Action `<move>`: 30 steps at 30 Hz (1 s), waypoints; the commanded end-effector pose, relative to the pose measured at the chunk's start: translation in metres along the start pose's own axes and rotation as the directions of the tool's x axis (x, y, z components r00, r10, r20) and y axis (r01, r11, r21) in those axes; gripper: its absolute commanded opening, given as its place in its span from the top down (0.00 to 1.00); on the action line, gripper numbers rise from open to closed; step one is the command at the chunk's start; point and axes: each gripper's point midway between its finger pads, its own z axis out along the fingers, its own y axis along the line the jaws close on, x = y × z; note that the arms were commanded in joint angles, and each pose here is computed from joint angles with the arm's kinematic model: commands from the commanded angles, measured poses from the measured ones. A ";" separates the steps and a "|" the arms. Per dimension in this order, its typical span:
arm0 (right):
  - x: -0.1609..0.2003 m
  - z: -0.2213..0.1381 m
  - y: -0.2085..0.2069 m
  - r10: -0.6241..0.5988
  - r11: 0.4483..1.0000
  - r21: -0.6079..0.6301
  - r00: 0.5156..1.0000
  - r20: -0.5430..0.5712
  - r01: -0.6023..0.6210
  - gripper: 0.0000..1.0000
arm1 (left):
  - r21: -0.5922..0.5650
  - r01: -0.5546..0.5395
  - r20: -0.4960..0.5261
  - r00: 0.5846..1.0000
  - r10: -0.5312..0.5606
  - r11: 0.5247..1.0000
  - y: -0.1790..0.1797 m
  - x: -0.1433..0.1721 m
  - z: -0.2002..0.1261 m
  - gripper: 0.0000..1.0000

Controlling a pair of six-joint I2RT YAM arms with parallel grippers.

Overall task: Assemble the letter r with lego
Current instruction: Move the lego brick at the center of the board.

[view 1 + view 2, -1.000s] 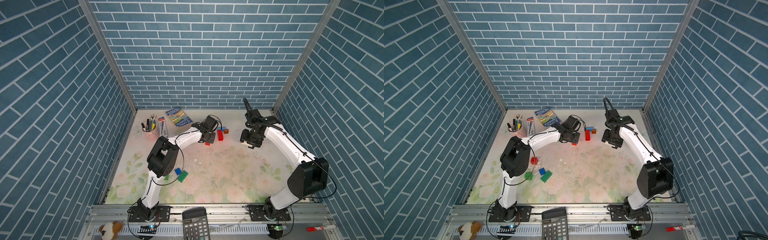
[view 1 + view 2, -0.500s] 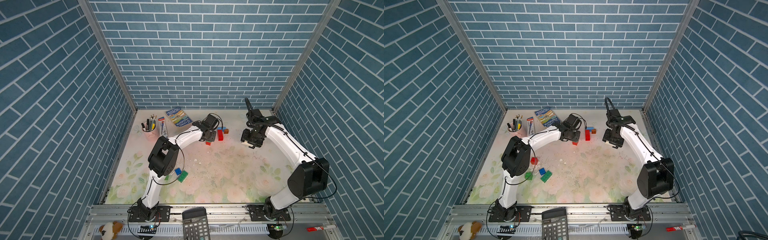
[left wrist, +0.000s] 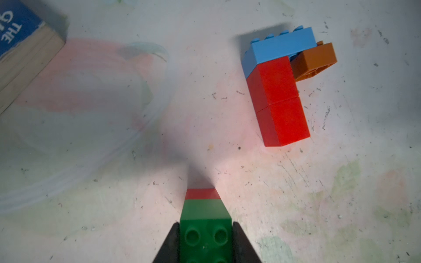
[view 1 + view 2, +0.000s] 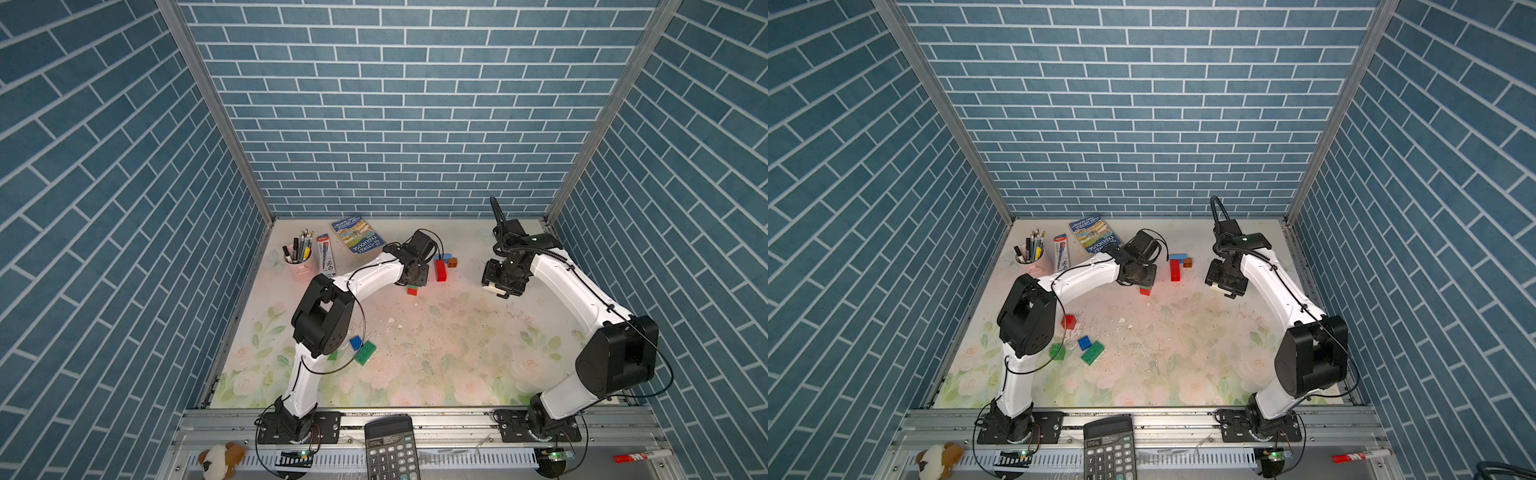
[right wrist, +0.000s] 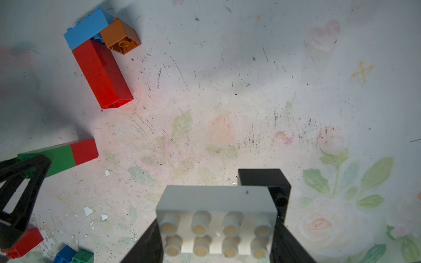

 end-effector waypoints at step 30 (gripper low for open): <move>0.036 -0.019 -0.020 -0.065 0.997 -0.029 0.998 -0.006 0.065 1.00 | -0.076 0.121 0.062 0.991 -0.117 0.990 -0.010 0.047 -0.046 0.42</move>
